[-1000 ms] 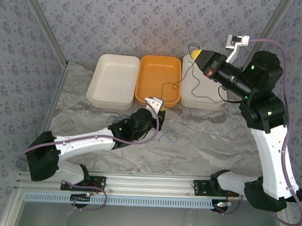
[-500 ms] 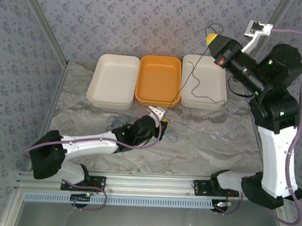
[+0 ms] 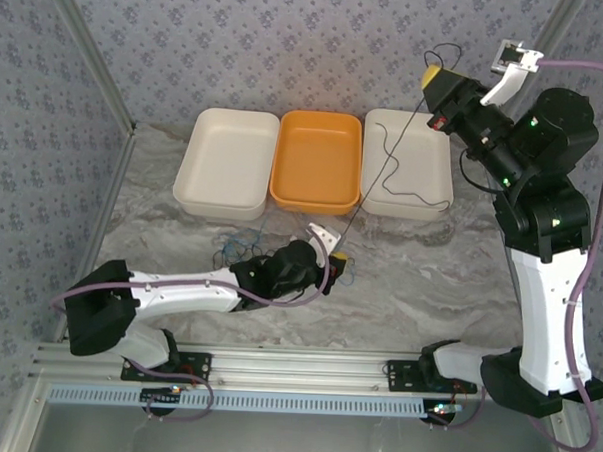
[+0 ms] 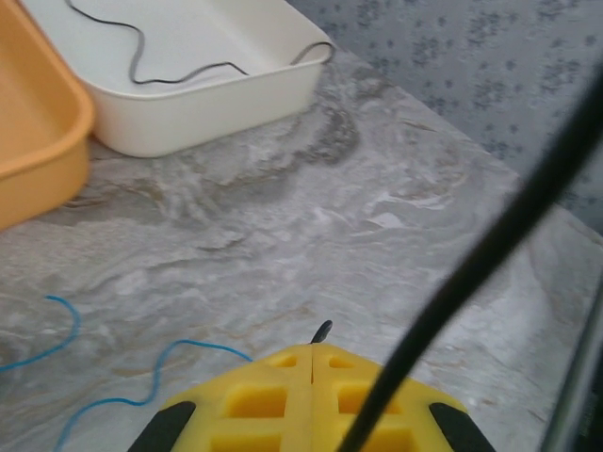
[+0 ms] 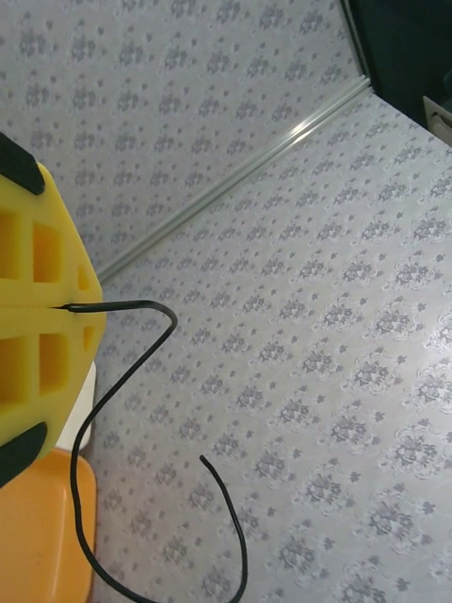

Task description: Untangle the cables

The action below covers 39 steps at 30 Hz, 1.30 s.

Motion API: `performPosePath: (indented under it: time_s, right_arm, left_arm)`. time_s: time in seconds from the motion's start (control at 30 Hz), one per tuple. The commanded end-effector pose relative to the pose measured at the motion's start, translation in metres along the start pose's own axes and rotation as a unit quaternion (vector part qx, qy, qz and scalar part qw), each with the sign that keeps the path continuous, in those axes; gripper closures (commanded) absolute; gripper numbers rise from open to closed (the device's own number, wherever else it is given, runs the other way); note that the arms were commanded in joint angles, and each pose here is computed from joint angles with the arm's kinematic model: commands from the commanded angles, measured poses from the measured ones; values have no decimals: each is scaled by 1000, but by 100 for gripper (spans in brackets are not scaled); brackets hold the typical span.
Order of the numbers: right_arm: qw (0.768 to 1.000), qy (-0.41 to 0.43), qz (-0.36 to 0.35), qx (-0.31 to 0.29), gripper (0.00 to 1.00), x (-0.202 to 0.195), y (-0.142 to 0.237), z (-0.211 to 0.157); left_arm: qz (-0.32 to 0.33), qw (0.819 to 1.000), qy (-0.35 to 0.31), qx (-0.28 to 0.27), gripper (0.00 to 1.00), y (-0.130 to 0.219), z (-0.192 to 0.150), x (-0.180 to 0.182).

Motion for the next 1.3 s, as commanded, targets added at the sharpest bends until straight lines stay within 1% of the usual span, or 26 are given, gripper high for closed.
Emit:
performPosePath:
  time_s: [0.0,0.07,0.13,0.2,0.27,0.33,0.4,0.47,0.5,0.53,0.63,0.7,0.77,0.83,0.9,0.97,1.07,1.13,1.27]
  right_arm:
    - [999,54,-3,7,100,-5,-4,-6]
    - [998,53,-19,32,100,-18,-8,-26]
    - [997,48,-40,52,100,-34,-7,-49]
    - [994,38,-72,75,100,-49,-6,-71]
    - [986,26,-125,105,100,-70,-3,-94]
    - [972,7,-191,135,100,-94,1,-119]
    - [959,-4,-237,158,100,-113,5,-141]
    - [949,-9,-269,163,100,-130,5,-152]
    - [950,-8,-271,152,100,-136,-1,-151]
    - [948,-10,-279,155,100,-142,-6,-151]
    - [945,-7,-288,155,100,-155,-28,-143]
    - [945,-3,-295,140,100,-161,-40,-133]
    - [946,3,-301,122,100,-172,-55,-125]
    - [948,4,-303,101,100,-184,-68,-117]
    - [951,0,-299,85,100,-200,-82,-111]
    - [952,-2,-296,72,100,-216,-96,-108]
    - [955,3,-291,61,100,-239,-116,-109]
    - [953,1,-296,67,100,-259,-128,-115]
    - [945,-10,-312,97,100,-306,-150,-140]
  left_arm:
    - [-32,999,5,9,100,12,8,-22]
    - [-9,1000,12,3,100,22,14,-17]
    - [39,999,26,-17,100,38,24,-6]
    - [64,997,36,-34,100,57,33,3]
    - [79,995,49,-44,100,77,42,10]
    - [91,993,58,-53,100,97,51,16]
    - [98,991,65,-58,100,114,57,22]
    - [97,991,74,-60,100,127,62,26]
    - [90,991,79,-59,100,131,65,26]
    - [81,991,86,-58,100,133,68,26]
    - [52,992,103,-55,100,129,83,22]
    - [34,993,107,-46,100,114,95,15]
    - [22,995,98,-22,100,85,103,7]
    - [27,996,88,-8,100,53,113,2]
    - [31,996,89,-1,100,20,126,4]
    - [35,996,85,-8,100,-14,142,8]
    - [38,994,104,-9,100,-66,157,26]
    - [44,992,116,0,100,-101,158,41]
    - [46,989,138,13,100,-163,150,68]
Point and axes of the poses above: each hand's point on the last joint's axis, 136 mm out from that joint toward the fingers, its own y axis back along the fingers, its own x axis along the line the jaws close on, z = x × y, the point moved 6 cm from there along y, back along the fingers, and after that the axes turned 5 degrees about y, right-handed, at the moved point
